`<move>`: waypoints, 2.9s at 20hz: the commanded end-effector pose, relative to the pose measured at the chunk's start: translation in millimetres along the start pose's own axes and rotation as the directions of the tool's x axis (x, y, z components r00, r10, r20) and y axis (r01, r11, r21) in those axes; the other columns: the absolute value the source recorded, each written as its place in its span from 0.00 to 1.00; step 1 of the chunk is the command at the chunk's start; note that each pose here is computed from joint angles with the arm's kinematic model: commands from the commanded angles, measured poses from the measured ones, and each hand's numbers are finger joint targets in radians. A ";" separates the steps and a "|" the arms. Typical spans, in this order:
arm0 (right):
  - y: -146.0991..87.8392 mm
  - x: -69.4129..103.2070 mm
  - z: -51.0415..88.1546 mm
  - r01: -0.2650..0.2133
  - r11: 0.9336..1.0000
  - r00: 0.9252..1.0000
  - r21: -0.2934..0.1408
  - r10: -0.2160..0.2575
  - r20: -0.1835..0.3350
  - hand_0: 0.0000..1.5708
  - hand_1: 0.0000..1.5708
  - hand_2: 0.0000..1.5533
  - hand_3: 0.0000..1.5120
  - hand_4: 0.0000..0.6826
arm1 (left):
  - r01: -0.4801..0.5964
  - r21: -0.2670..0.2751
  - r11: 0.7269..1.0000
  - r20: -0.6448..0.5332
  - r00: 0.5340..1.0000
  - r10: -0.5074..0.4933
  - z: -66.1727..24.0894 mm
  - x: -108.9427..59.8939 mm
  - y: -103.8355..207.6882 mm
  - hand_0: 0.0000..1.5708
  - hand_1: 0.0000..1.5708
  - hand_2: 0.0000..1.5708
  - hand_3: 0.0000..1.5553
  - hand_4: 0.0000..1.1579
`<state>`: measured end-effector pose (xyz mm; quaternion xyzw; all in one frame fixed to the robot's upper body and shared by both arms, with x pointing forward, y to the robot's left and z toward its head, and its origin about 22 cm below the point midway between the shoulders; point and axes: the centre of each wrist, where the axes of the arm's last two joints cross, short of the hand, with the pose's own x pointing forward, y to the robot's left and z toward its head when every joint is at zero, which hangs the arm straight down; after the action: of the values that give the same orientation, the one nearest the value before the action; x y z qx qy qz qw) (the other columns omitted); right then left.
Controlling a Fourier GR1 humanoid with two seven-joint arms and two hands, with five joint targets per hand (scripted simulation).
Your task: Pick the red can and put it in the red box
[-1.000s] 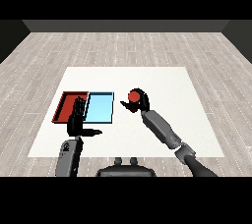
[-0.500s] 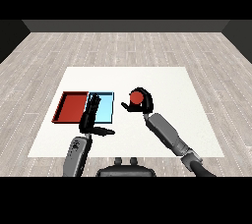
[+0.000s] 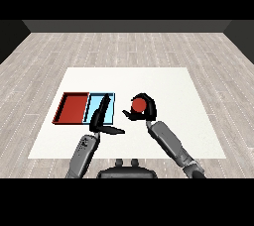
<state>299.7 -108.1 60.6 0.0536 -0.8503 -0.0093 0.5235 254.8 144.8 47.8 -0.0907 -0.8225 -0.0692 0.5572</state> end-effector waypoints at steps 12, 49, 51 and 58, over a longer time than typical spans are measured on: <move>8.9 31.9 -5.3 0.034 0.996 0.996 0.084 -0.041 0.074 0.93 0.93 0.93 0.92 0.97 | -0.021 -0.038 0.999 -0.113 0.993 0.016 -6.9 -34.5 -32.7 0.00 0.00 0.00 0.00 0.00; 59.7 26.4 15.8 0.126 0.986 0.989 0.113 -0.134 0.061 0.98 0.98 0.94 0.93 0.95 | -0.098 0.101 0.990 -0.166 0.980 0.114 -16.1 -71.1 -61.7 0.24 0.24 0.46 0.36 0.79; 50.0 36.3 11.9 0.136 0.984 0.988 0.117 -0.144 0.060 0.97 0.97 0.94 0.92 0.96 | -0.103 0.160 0.982 -0.191 0.973 0.133 -15.6 -52.2 -71.0 1.00 1.00 1.00 0.98 0.98; 64.4 37.5 22.0 0.127 0.985 0.988 0.116 -0.137 0.076 0.94 0.94 0.93 0.92 0.95 | -0.068 0.129 0.989 -0.191 0.977 0.092 -29.1 -61.7 -67.8 1.00 1.00 0.99 0.95 0.97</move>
<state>269.7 -58.0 78.6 0.1231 -0.8659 0.0064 0.4849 283.6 79.2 -5.1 -0.0775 -0.7656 -0.0046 0.6386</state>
